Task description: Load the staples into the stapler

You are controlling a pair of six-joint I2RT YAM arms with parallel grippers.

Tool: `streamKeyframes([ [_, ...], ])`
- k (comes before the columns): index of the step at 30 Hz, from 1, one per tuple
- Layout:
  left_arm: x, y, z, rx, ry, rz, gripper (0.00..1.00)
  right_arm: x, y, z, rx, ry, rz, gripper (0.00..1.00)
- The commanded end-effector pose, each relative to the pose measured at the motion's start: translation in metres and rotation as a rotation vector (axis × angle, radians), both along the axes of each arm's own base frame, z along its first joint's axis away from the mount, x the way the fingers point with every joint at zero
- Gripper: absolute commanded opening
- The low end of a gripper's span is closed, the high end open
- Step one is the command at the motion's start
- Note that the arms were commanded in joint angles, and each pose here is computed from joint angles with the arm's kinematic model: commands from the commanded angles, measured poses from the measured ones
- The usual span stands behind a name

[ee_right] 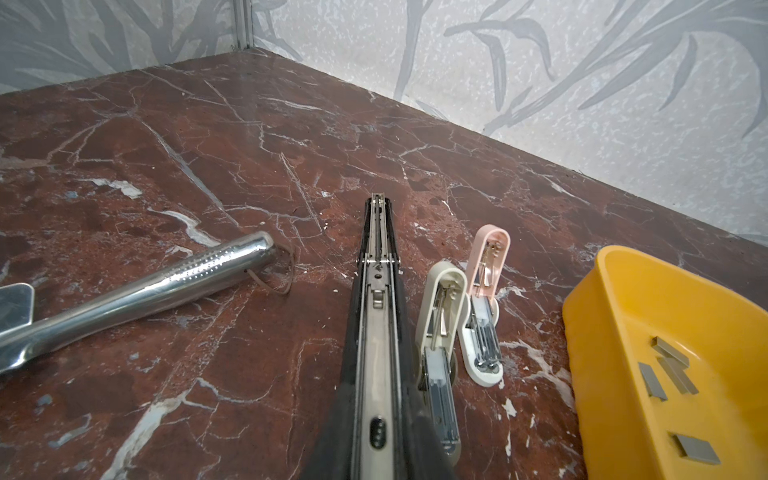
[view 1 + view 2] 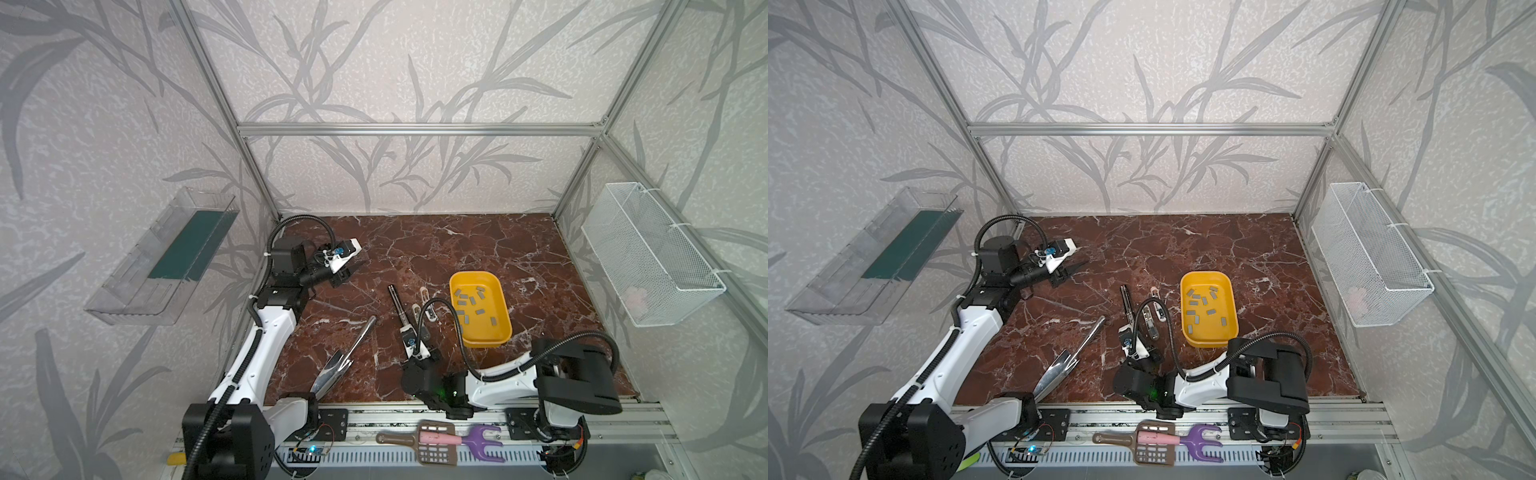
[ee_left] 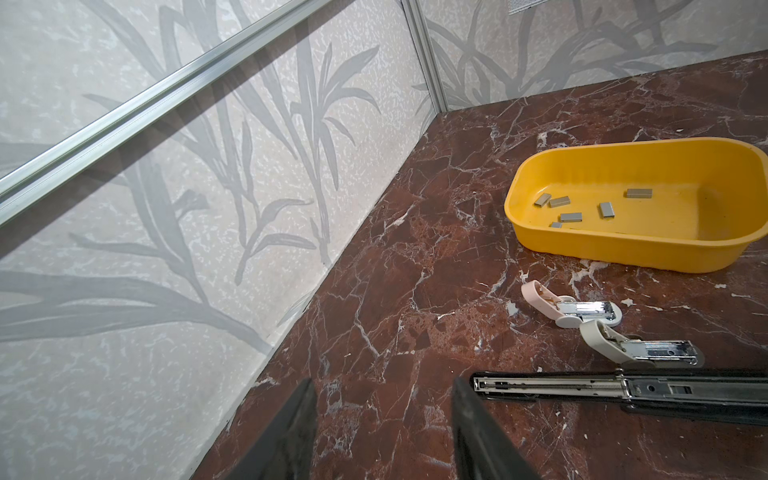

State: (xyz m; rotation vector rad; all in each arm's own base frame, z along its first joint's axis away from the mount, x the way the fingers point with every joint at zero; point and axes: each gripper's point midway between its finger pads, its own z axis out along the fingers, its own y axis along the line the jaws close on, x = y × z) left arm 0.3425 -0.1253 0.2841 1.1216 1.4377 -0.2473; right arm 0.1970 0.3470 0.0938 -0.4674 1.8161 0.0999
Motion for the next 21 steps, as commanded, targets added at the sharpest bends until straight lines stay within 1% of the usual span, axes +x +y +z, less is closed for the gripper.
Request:
streamKeyframes([
  [1,-0.007,-0.004,0.006,-0.002,-0.022,-0.028,0.53,0.006,0.005,0.012,0.099,-0.029,-0.071,0.00],
  [10,-0.007,-0.004,0.006,-0.003,-0.023,-0.029,0.53,0.010,-0.002,-0.002,0.107,0.003,-0.110,0.02],
  [13,-0.007,-0.004,0.006,-0.004,-0.023,-0.030,0.53,0.015,-0.006,-0.009,0.108,0.045,-0.122,0.01],
  [14,-0.008,-0.004,0.006,-0.004,-0.021,-0.030,0.53,0.016,-0.006,-0.012,0.107,0.060,-0.124,0.02],
  [17,-0.008,-0.004,0.005,-0.004,-0.019,-0.030,0.53,0.017,-0.005,-0.016,0.102,0.076,-0.122,0.12],
  [21,-0.007,-0.004,0.006,-0.004,-0.020,-0.030,0.53,0.018,-0.001,-0.024,0.088,0.092,-0.111,0.16],
])
